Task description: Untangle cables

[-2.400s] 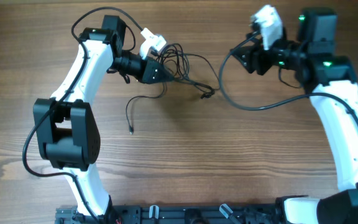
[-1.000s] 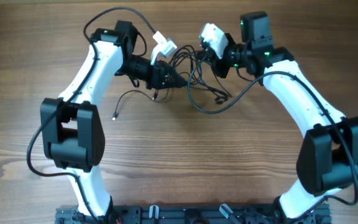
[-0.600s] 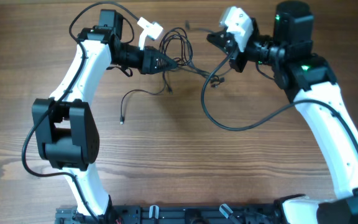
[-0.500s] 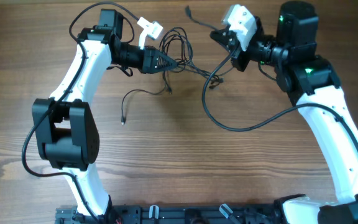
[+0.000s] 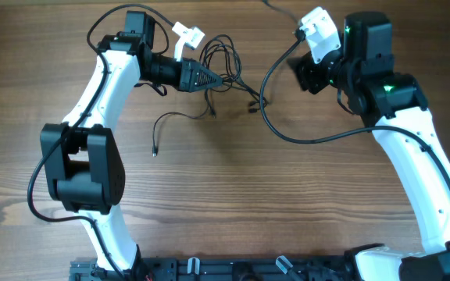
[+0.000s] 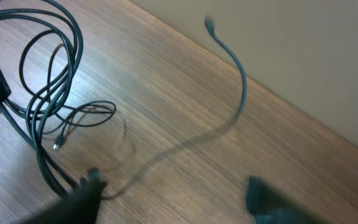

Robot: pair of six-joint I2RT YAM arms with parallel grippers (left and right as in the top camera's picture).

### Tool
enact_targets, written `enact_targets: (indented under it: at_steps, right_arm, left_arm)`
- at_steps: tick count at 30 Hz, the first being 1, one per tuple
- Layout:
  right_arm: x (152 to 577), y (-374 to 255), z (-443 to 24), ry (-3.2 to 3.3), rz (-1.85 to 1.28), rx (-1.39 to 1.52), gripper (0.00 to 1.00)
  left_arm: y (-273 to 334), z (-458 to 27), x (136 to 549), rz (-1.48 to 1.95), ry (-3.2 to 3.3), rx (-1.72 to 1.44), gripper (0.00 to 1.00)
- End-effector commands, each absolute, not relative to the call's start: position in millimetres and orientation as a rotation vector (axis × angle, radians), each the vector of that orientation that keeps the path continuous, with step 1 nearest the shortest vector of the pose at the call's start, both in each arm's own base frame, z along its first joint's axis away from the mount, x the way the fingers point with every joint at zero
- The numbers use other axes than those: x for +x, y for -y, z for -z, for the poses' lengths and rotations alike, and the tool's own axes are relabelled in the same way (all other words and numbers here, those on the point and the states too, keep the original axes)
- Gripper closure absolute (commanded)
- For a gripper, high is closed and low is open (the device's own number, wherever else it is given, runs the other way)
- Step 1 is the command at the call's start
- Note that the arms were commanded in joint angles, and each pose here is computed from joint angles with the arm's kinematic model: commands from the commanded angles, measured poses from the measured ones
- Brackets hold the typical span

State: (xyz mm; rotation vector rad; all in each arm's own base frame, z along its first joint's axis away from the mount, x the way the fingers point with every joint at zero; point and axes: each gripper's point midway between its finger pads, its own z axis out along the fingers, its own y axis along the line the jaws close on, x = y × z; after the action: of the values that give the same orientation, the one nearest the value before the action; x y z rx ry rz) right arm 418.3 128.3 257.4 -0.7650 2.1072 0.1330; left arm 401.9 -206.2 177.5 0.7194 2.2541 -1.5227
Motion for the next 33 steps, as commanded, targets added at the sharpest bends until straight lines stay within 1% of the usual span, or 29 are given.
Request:
enact_targets:
  at_steps: [1, 3, 6, 7, 14, 16, 19, 23, 26, 30, 33]
  right_arm:
    - [410.5, -153.3, -262.1, -2.065, -0.319, -0.819, 0.25]
    - [401.1, -172.5, -268.2, -2.010, -0.463, -0.876, 0.33]
    - [395.5, -185.9, -268.3, -1.977, -0.572, -0.918, 0.48]
    - [395.8, -188.2, -265.5, -1.978, -0.590, -0.924, 0.49]
    - [410.1, -193.4, -236.6, -2.023, -0.617, -0.931, 0.48]
    - [414.5, -195.3, -229.2, -2.030, -0.621, -0.933, 0.51]
    - [418.0, -200.1, -218.2, -2.043, -0.635, -0.942, 0.58]
    - [423.3, -208.0, -203.0, -2.056, -0.650, -0.955, 0.59]
    - [426.7, -210.2, -198.5, -2.054, -0.651, -0.958, 0.59]
    - [430.0, -211.0, -200.5, -2.036, -0.645, -0.958, 0.64]
    - [430.6, -211.2, -199.7, -2.036, -0.645, -0.958, 0.64]
  left_arm:
    - [213.8, -176.3, 397.7, 1.535, -2.246, 0.751, 0.96]
    - [220.2, -176.4, 394.2, 1.541, -2.242, 0.774, 0.96]
    - [229.9, -175.9, 386.7, 1.538, -2.216, 0.846, 0.96]
    - [233.5, -175.9, 384.3, 1.543, -2.217, 0.857, 0.96]
    - [248.8, -175.9, 374.4, 1.554, -2.198, 0.925, 0.96]
    - [248.7, -175.9, 374.5, 1.554, -2.198, 0.924, 0.96]
    - [249.3, -176.1, 374.0, 1.556, -2.198, 0.926, 0.96]
    - [250.6, -176.1, 373.2, 1.556, -2.194, 0.934, 0.96]
    - [251.7, -176.0, 372.5, 1.555, -2.191, 0.941, 0.96]
    - [251.5, -175.9, 372.1, 1.557, -2.194, 0.938, 0.96]
    - [252.3, -177.1, 369.0, 1.580, -2.199, 0.931, 0.96]
